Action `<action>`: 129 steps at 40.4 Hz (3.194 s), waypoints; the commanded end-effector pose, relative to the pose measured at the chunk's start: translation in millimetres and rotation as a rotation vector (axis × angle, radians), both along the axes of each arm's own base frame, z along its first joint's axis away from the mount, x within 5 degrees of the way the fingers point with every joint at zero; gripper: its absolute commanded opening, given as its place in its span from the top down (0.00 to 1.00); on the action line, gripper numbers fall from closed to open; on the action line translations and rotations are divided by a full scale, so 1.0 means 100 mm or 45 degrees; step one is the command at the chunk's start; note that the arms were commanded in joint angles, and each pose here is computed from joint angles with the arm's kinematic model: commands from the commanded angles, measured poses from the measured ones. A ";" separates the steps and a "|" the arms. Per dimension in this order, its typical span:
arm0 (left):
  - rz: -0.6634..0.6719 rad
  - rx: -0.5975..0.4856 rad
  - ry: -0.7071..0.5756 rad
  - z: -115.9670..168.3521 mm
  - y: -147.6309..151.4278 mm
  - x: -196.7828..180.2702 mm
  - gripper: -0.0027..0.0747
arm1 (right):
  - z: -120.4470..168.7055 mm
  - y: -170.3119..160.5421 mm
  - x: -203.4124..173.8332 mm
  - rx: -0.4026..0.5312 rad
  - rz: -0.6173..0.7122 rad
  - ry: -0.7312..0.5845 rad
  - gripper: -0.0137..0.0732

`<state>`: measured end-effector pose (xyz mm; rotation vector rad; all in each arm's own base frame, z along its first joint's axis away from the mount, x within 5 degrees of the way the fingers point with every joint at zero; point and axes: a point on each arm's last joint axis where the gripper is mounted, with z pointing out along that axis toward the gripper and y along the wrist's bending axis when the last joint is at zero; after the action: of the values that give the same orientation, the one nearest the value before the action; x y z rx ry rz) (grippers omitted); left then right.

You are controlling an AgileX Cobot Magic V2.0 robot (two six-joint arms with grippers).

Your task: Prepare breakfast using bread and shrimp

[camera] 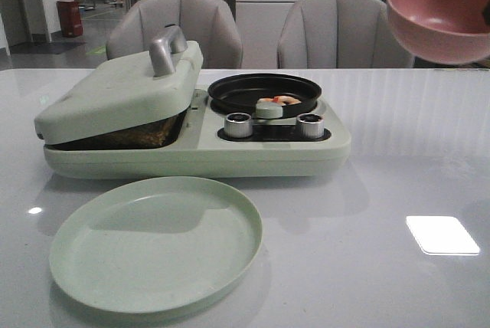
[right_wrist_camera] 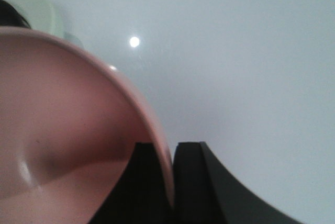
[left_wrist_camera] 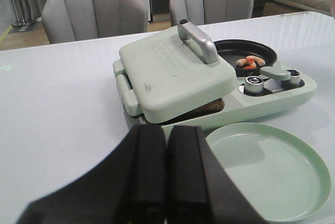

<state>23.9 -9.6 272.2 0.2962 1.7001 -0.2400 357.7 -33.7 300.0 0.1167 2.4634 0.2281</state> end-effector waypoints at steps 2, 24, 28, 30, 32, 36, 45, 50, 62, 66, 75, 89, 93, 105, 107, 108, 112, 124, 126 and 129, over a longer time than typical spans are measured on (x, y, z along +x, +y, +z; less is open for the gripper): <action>0.001 -0.059 -0.110 0.15 0.00 0.00 0.84 | 0.05 -0.07 0.02 0.022 -0.018 0.000 0.88; 0.001 -0.059 -0.110 0.15 0.00 0.00 0.84 | -0.86 0.29 0.46 0.043 0.078 0.207 0.88; 0.001 -0.059 -0.110 0.15 0.00 0.00 0.84 | -0.91 0.28 0.48 0.042 0.074 0.214 0.84; 0.001 -0.059 -0.110 0.15 0.00 0.00 0.84 | -0.93 0.28 0.49 0.041 0.072 0.213 0.78; 0.001 -0.059 -0.110 0.15 0.00 0.00 0.84 | -0.93 0.28 0.49 0.039 0.069 0.208 0.70; 0.001 -0.059 -0.110 0.15 0.00 0.00 0.84 | -0.90 0.28 0.51 0.036 0.069 0.194 0.48; 0.001 -0.059 -0.110 0.15 0.00 0.00 0.84 | -0.50 0.28 0.52 -0.016 0.161 0.203 0.24; 0.001 -0.059 -0.110 0.15 0.00 0.00 0.84 | -0.14 0.29 0.39 -0.044 0.181 0.114 0.24; 0.001 -0.059 -0.110 0.15 0.00 0.00 0.84 | 0.87 0.34 -0.36 -0.130 0.151 -0.398 0.24; 0.001 -0.059 -0.110 0.15 0.00 0.00 0.84 | 1.02 0.41 -0.67 -0.148 0.146 -0.547 0.24; 0.001 -0.059 -0.110 0.15 0.00 0.00 0.84 | 0.95 0.64 -1.30 -0.156 0.201 -0.793 0.24; 0.001 -0.059 -0.110 0.15 0.00 0.00 0.84 | 0.51 0.60 -2.39 -0.146 0.212 -1.126 0.24; 0.001 -0.059 -0.110 0.15 0.00 0.00 0.84 | 0.31 0.57 -2.60 -0.135 0.224 -1.158 0.32; 0.001 -0.059 -0.110 0.15 0.00 0.00 0.84 | -0.09 0.48 -2.91 -0.134 0.162 -1.322 0.88; 0.001 -0.059 -0.110 0.15 0.00 0.00 0.84 | -0.10 0.48 -2.91 -0.135 0.150 -1.342 0.87; 0.001 -0.059 -0.110 0.15 0.00 0.00 0.84 | -0.11 0.47 -2.91 -0.135 0.146 -1.346 0.88; 0.001 -0.059 -0.110 0.15 0.00 0.00 0.84 | -0.11 0.47 -2.91 -0.134 0.144 -1.347 0.88; 0.001 -0.059 -0.110 0.15 0.00 0.00 0.84 | -0.11 0.47 -2.91 -0.134 0.144 -1.347 0.88; 0.001 -0.059 -0.110 0.15 0.00 0.00 0.84 | -0.11 0.47 -2.91 -0.134 0.144 -1.347 0.88; 0.003 -0.052 -0.112 0.15 0.00 0.00 0.84 | -0.11 0.47 -2.91 -0.134 0.144 -1.347 0.88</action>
<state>23.9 -9.6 272.2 0.2962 1.7001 -0.2400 67.7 16.3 271.3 -0.1853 1.5352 0.1705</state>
